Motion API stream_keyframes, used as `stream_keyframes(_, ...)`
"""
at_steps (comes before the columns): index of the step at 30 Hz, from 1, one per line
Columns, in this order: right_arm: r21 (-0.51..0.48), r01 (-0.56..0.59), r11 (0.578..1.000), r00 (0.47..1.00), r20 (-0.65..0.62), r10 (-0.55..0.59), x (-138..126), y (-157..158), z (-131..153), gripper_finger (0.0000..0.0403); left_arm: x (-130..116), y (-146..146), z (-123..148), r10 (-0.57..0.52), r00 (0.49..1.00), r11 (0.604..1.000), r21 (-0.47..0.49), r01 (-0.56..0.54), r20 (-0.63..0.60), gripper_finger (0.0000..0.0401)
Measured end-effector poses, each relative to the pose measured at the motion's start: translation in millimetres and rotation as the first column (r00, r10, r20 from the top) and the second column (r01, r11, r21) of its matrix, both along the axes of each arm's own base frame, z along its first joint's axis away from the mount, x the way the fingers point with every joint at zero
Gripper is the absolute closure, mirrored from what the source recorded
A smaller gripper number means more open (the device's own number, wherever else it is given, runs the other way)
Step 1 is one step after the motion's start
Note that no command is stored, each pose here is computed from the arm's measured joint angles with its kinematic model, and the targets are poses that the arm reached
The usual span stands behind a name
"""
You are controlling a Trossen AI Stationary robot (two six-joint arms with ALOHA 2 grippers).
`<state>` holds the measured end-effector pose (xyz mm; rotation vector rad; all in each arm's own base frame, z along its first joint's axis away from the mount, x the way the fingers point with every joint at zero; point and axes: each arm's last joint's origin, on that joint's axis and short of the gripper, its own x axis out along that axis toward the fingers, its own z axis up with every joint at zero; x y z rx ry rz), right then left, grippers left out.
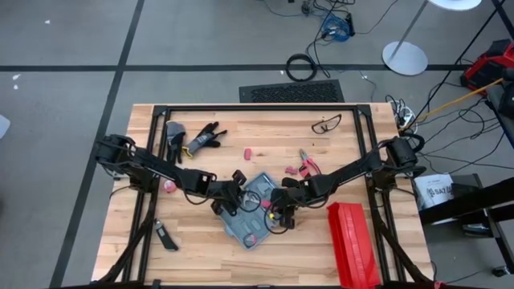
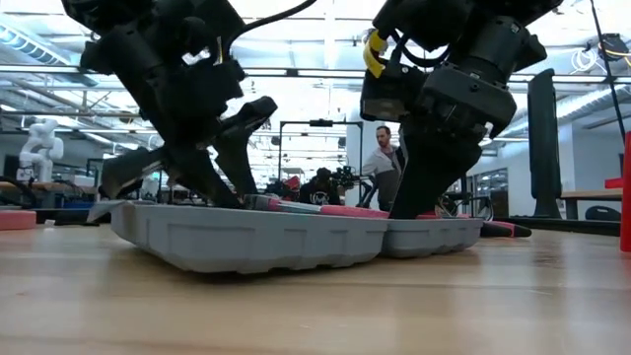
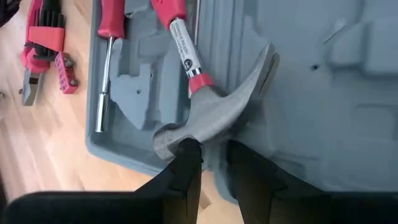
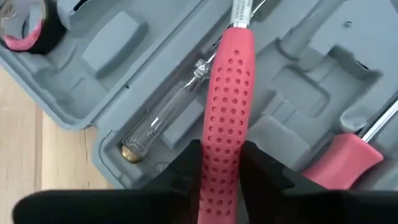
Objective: Prefit tool cases
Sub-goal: Put the red hammer into the gray prefit tools case
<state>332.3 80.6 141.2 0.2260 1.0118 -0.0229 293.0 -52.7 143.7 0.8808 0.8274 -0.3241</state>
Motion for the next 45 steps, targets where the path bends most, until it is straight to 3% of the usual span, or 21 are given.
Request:
stream_keyframes(4,0.056,0.053,0.997,0.999,-0.001,-0.053,-0.8,-3.1,4.7,0.0329,-0.9,0.6,13.3,0.034,0.997,0.999,-0.034,-0.032,0.062,0.031)
stream_keyframes(8,0.232,0.117,0.966,0.993,-0.019,-0.116,3.8,-8.9,7.0,0.0332,-1.4,1.1,20.8,0.041,0.994,0.998,-0.041,-0.037,0.098,0.031)
stream_keyframes(12,0.36,0.128,0.924,0.99,0.014,-0.142,11.6,-15.4,14.0,0.0394,2.6,0.8,29.2,0.047,0.985,0.998,-0.055,-0.039,0.166,0.031)
stream_keyframes(18,0.466,0.105,0.878,0.987,0.062,-0.151,19.7,-28.6,20.6,0.0401,6.4,-0.9,34.8,0.041,0.979,0.997,-0.071,-0.027,0.198,0.031)
stream_keyframes(23,0.492,0.097,0.865,0.989,0.052,-0.14,20.1,-34.9,20.7,0.0401,8.9,0.2,37.9,0.048,0.971,0.996,-0.078,-0.031,0.233,0.031)
stream_keyframes(29,0.534,0.019,0.845,0.974,0.18,-0.136,28.9,-37.1,31.3,0.0401,21.6,-1.5,61.2,0.092,0.949,0.99,-0.126,-0.056,0.301,0.031)
stream_keyframes(37,0.541,0.039,0.84,0.989,0.099,-0.11,23.6,-37.4,25.3,0.0402,28.1,-1.5,80.1,0.173,0.951,0.982,-0.124,-0.145,0.256,0.031)
stream_keyframes(42,0.492,0.031,0.87,0.991,0.101,-0.092,14.5,-30.2,37.2,0.0402,22.6,0.8,76.4,0.217,0.964,0.975,-0.08,-0.207,0.152,0.031)
stream_keyframes(45,0.401,0.08,0.913,0.988,0.089,-0.125,-0.4,-26.7,53.9,0.0402,19.3,0.3,70.8,0.193,0.976,0.976,-0.122,-0.181,0.099,0.031)
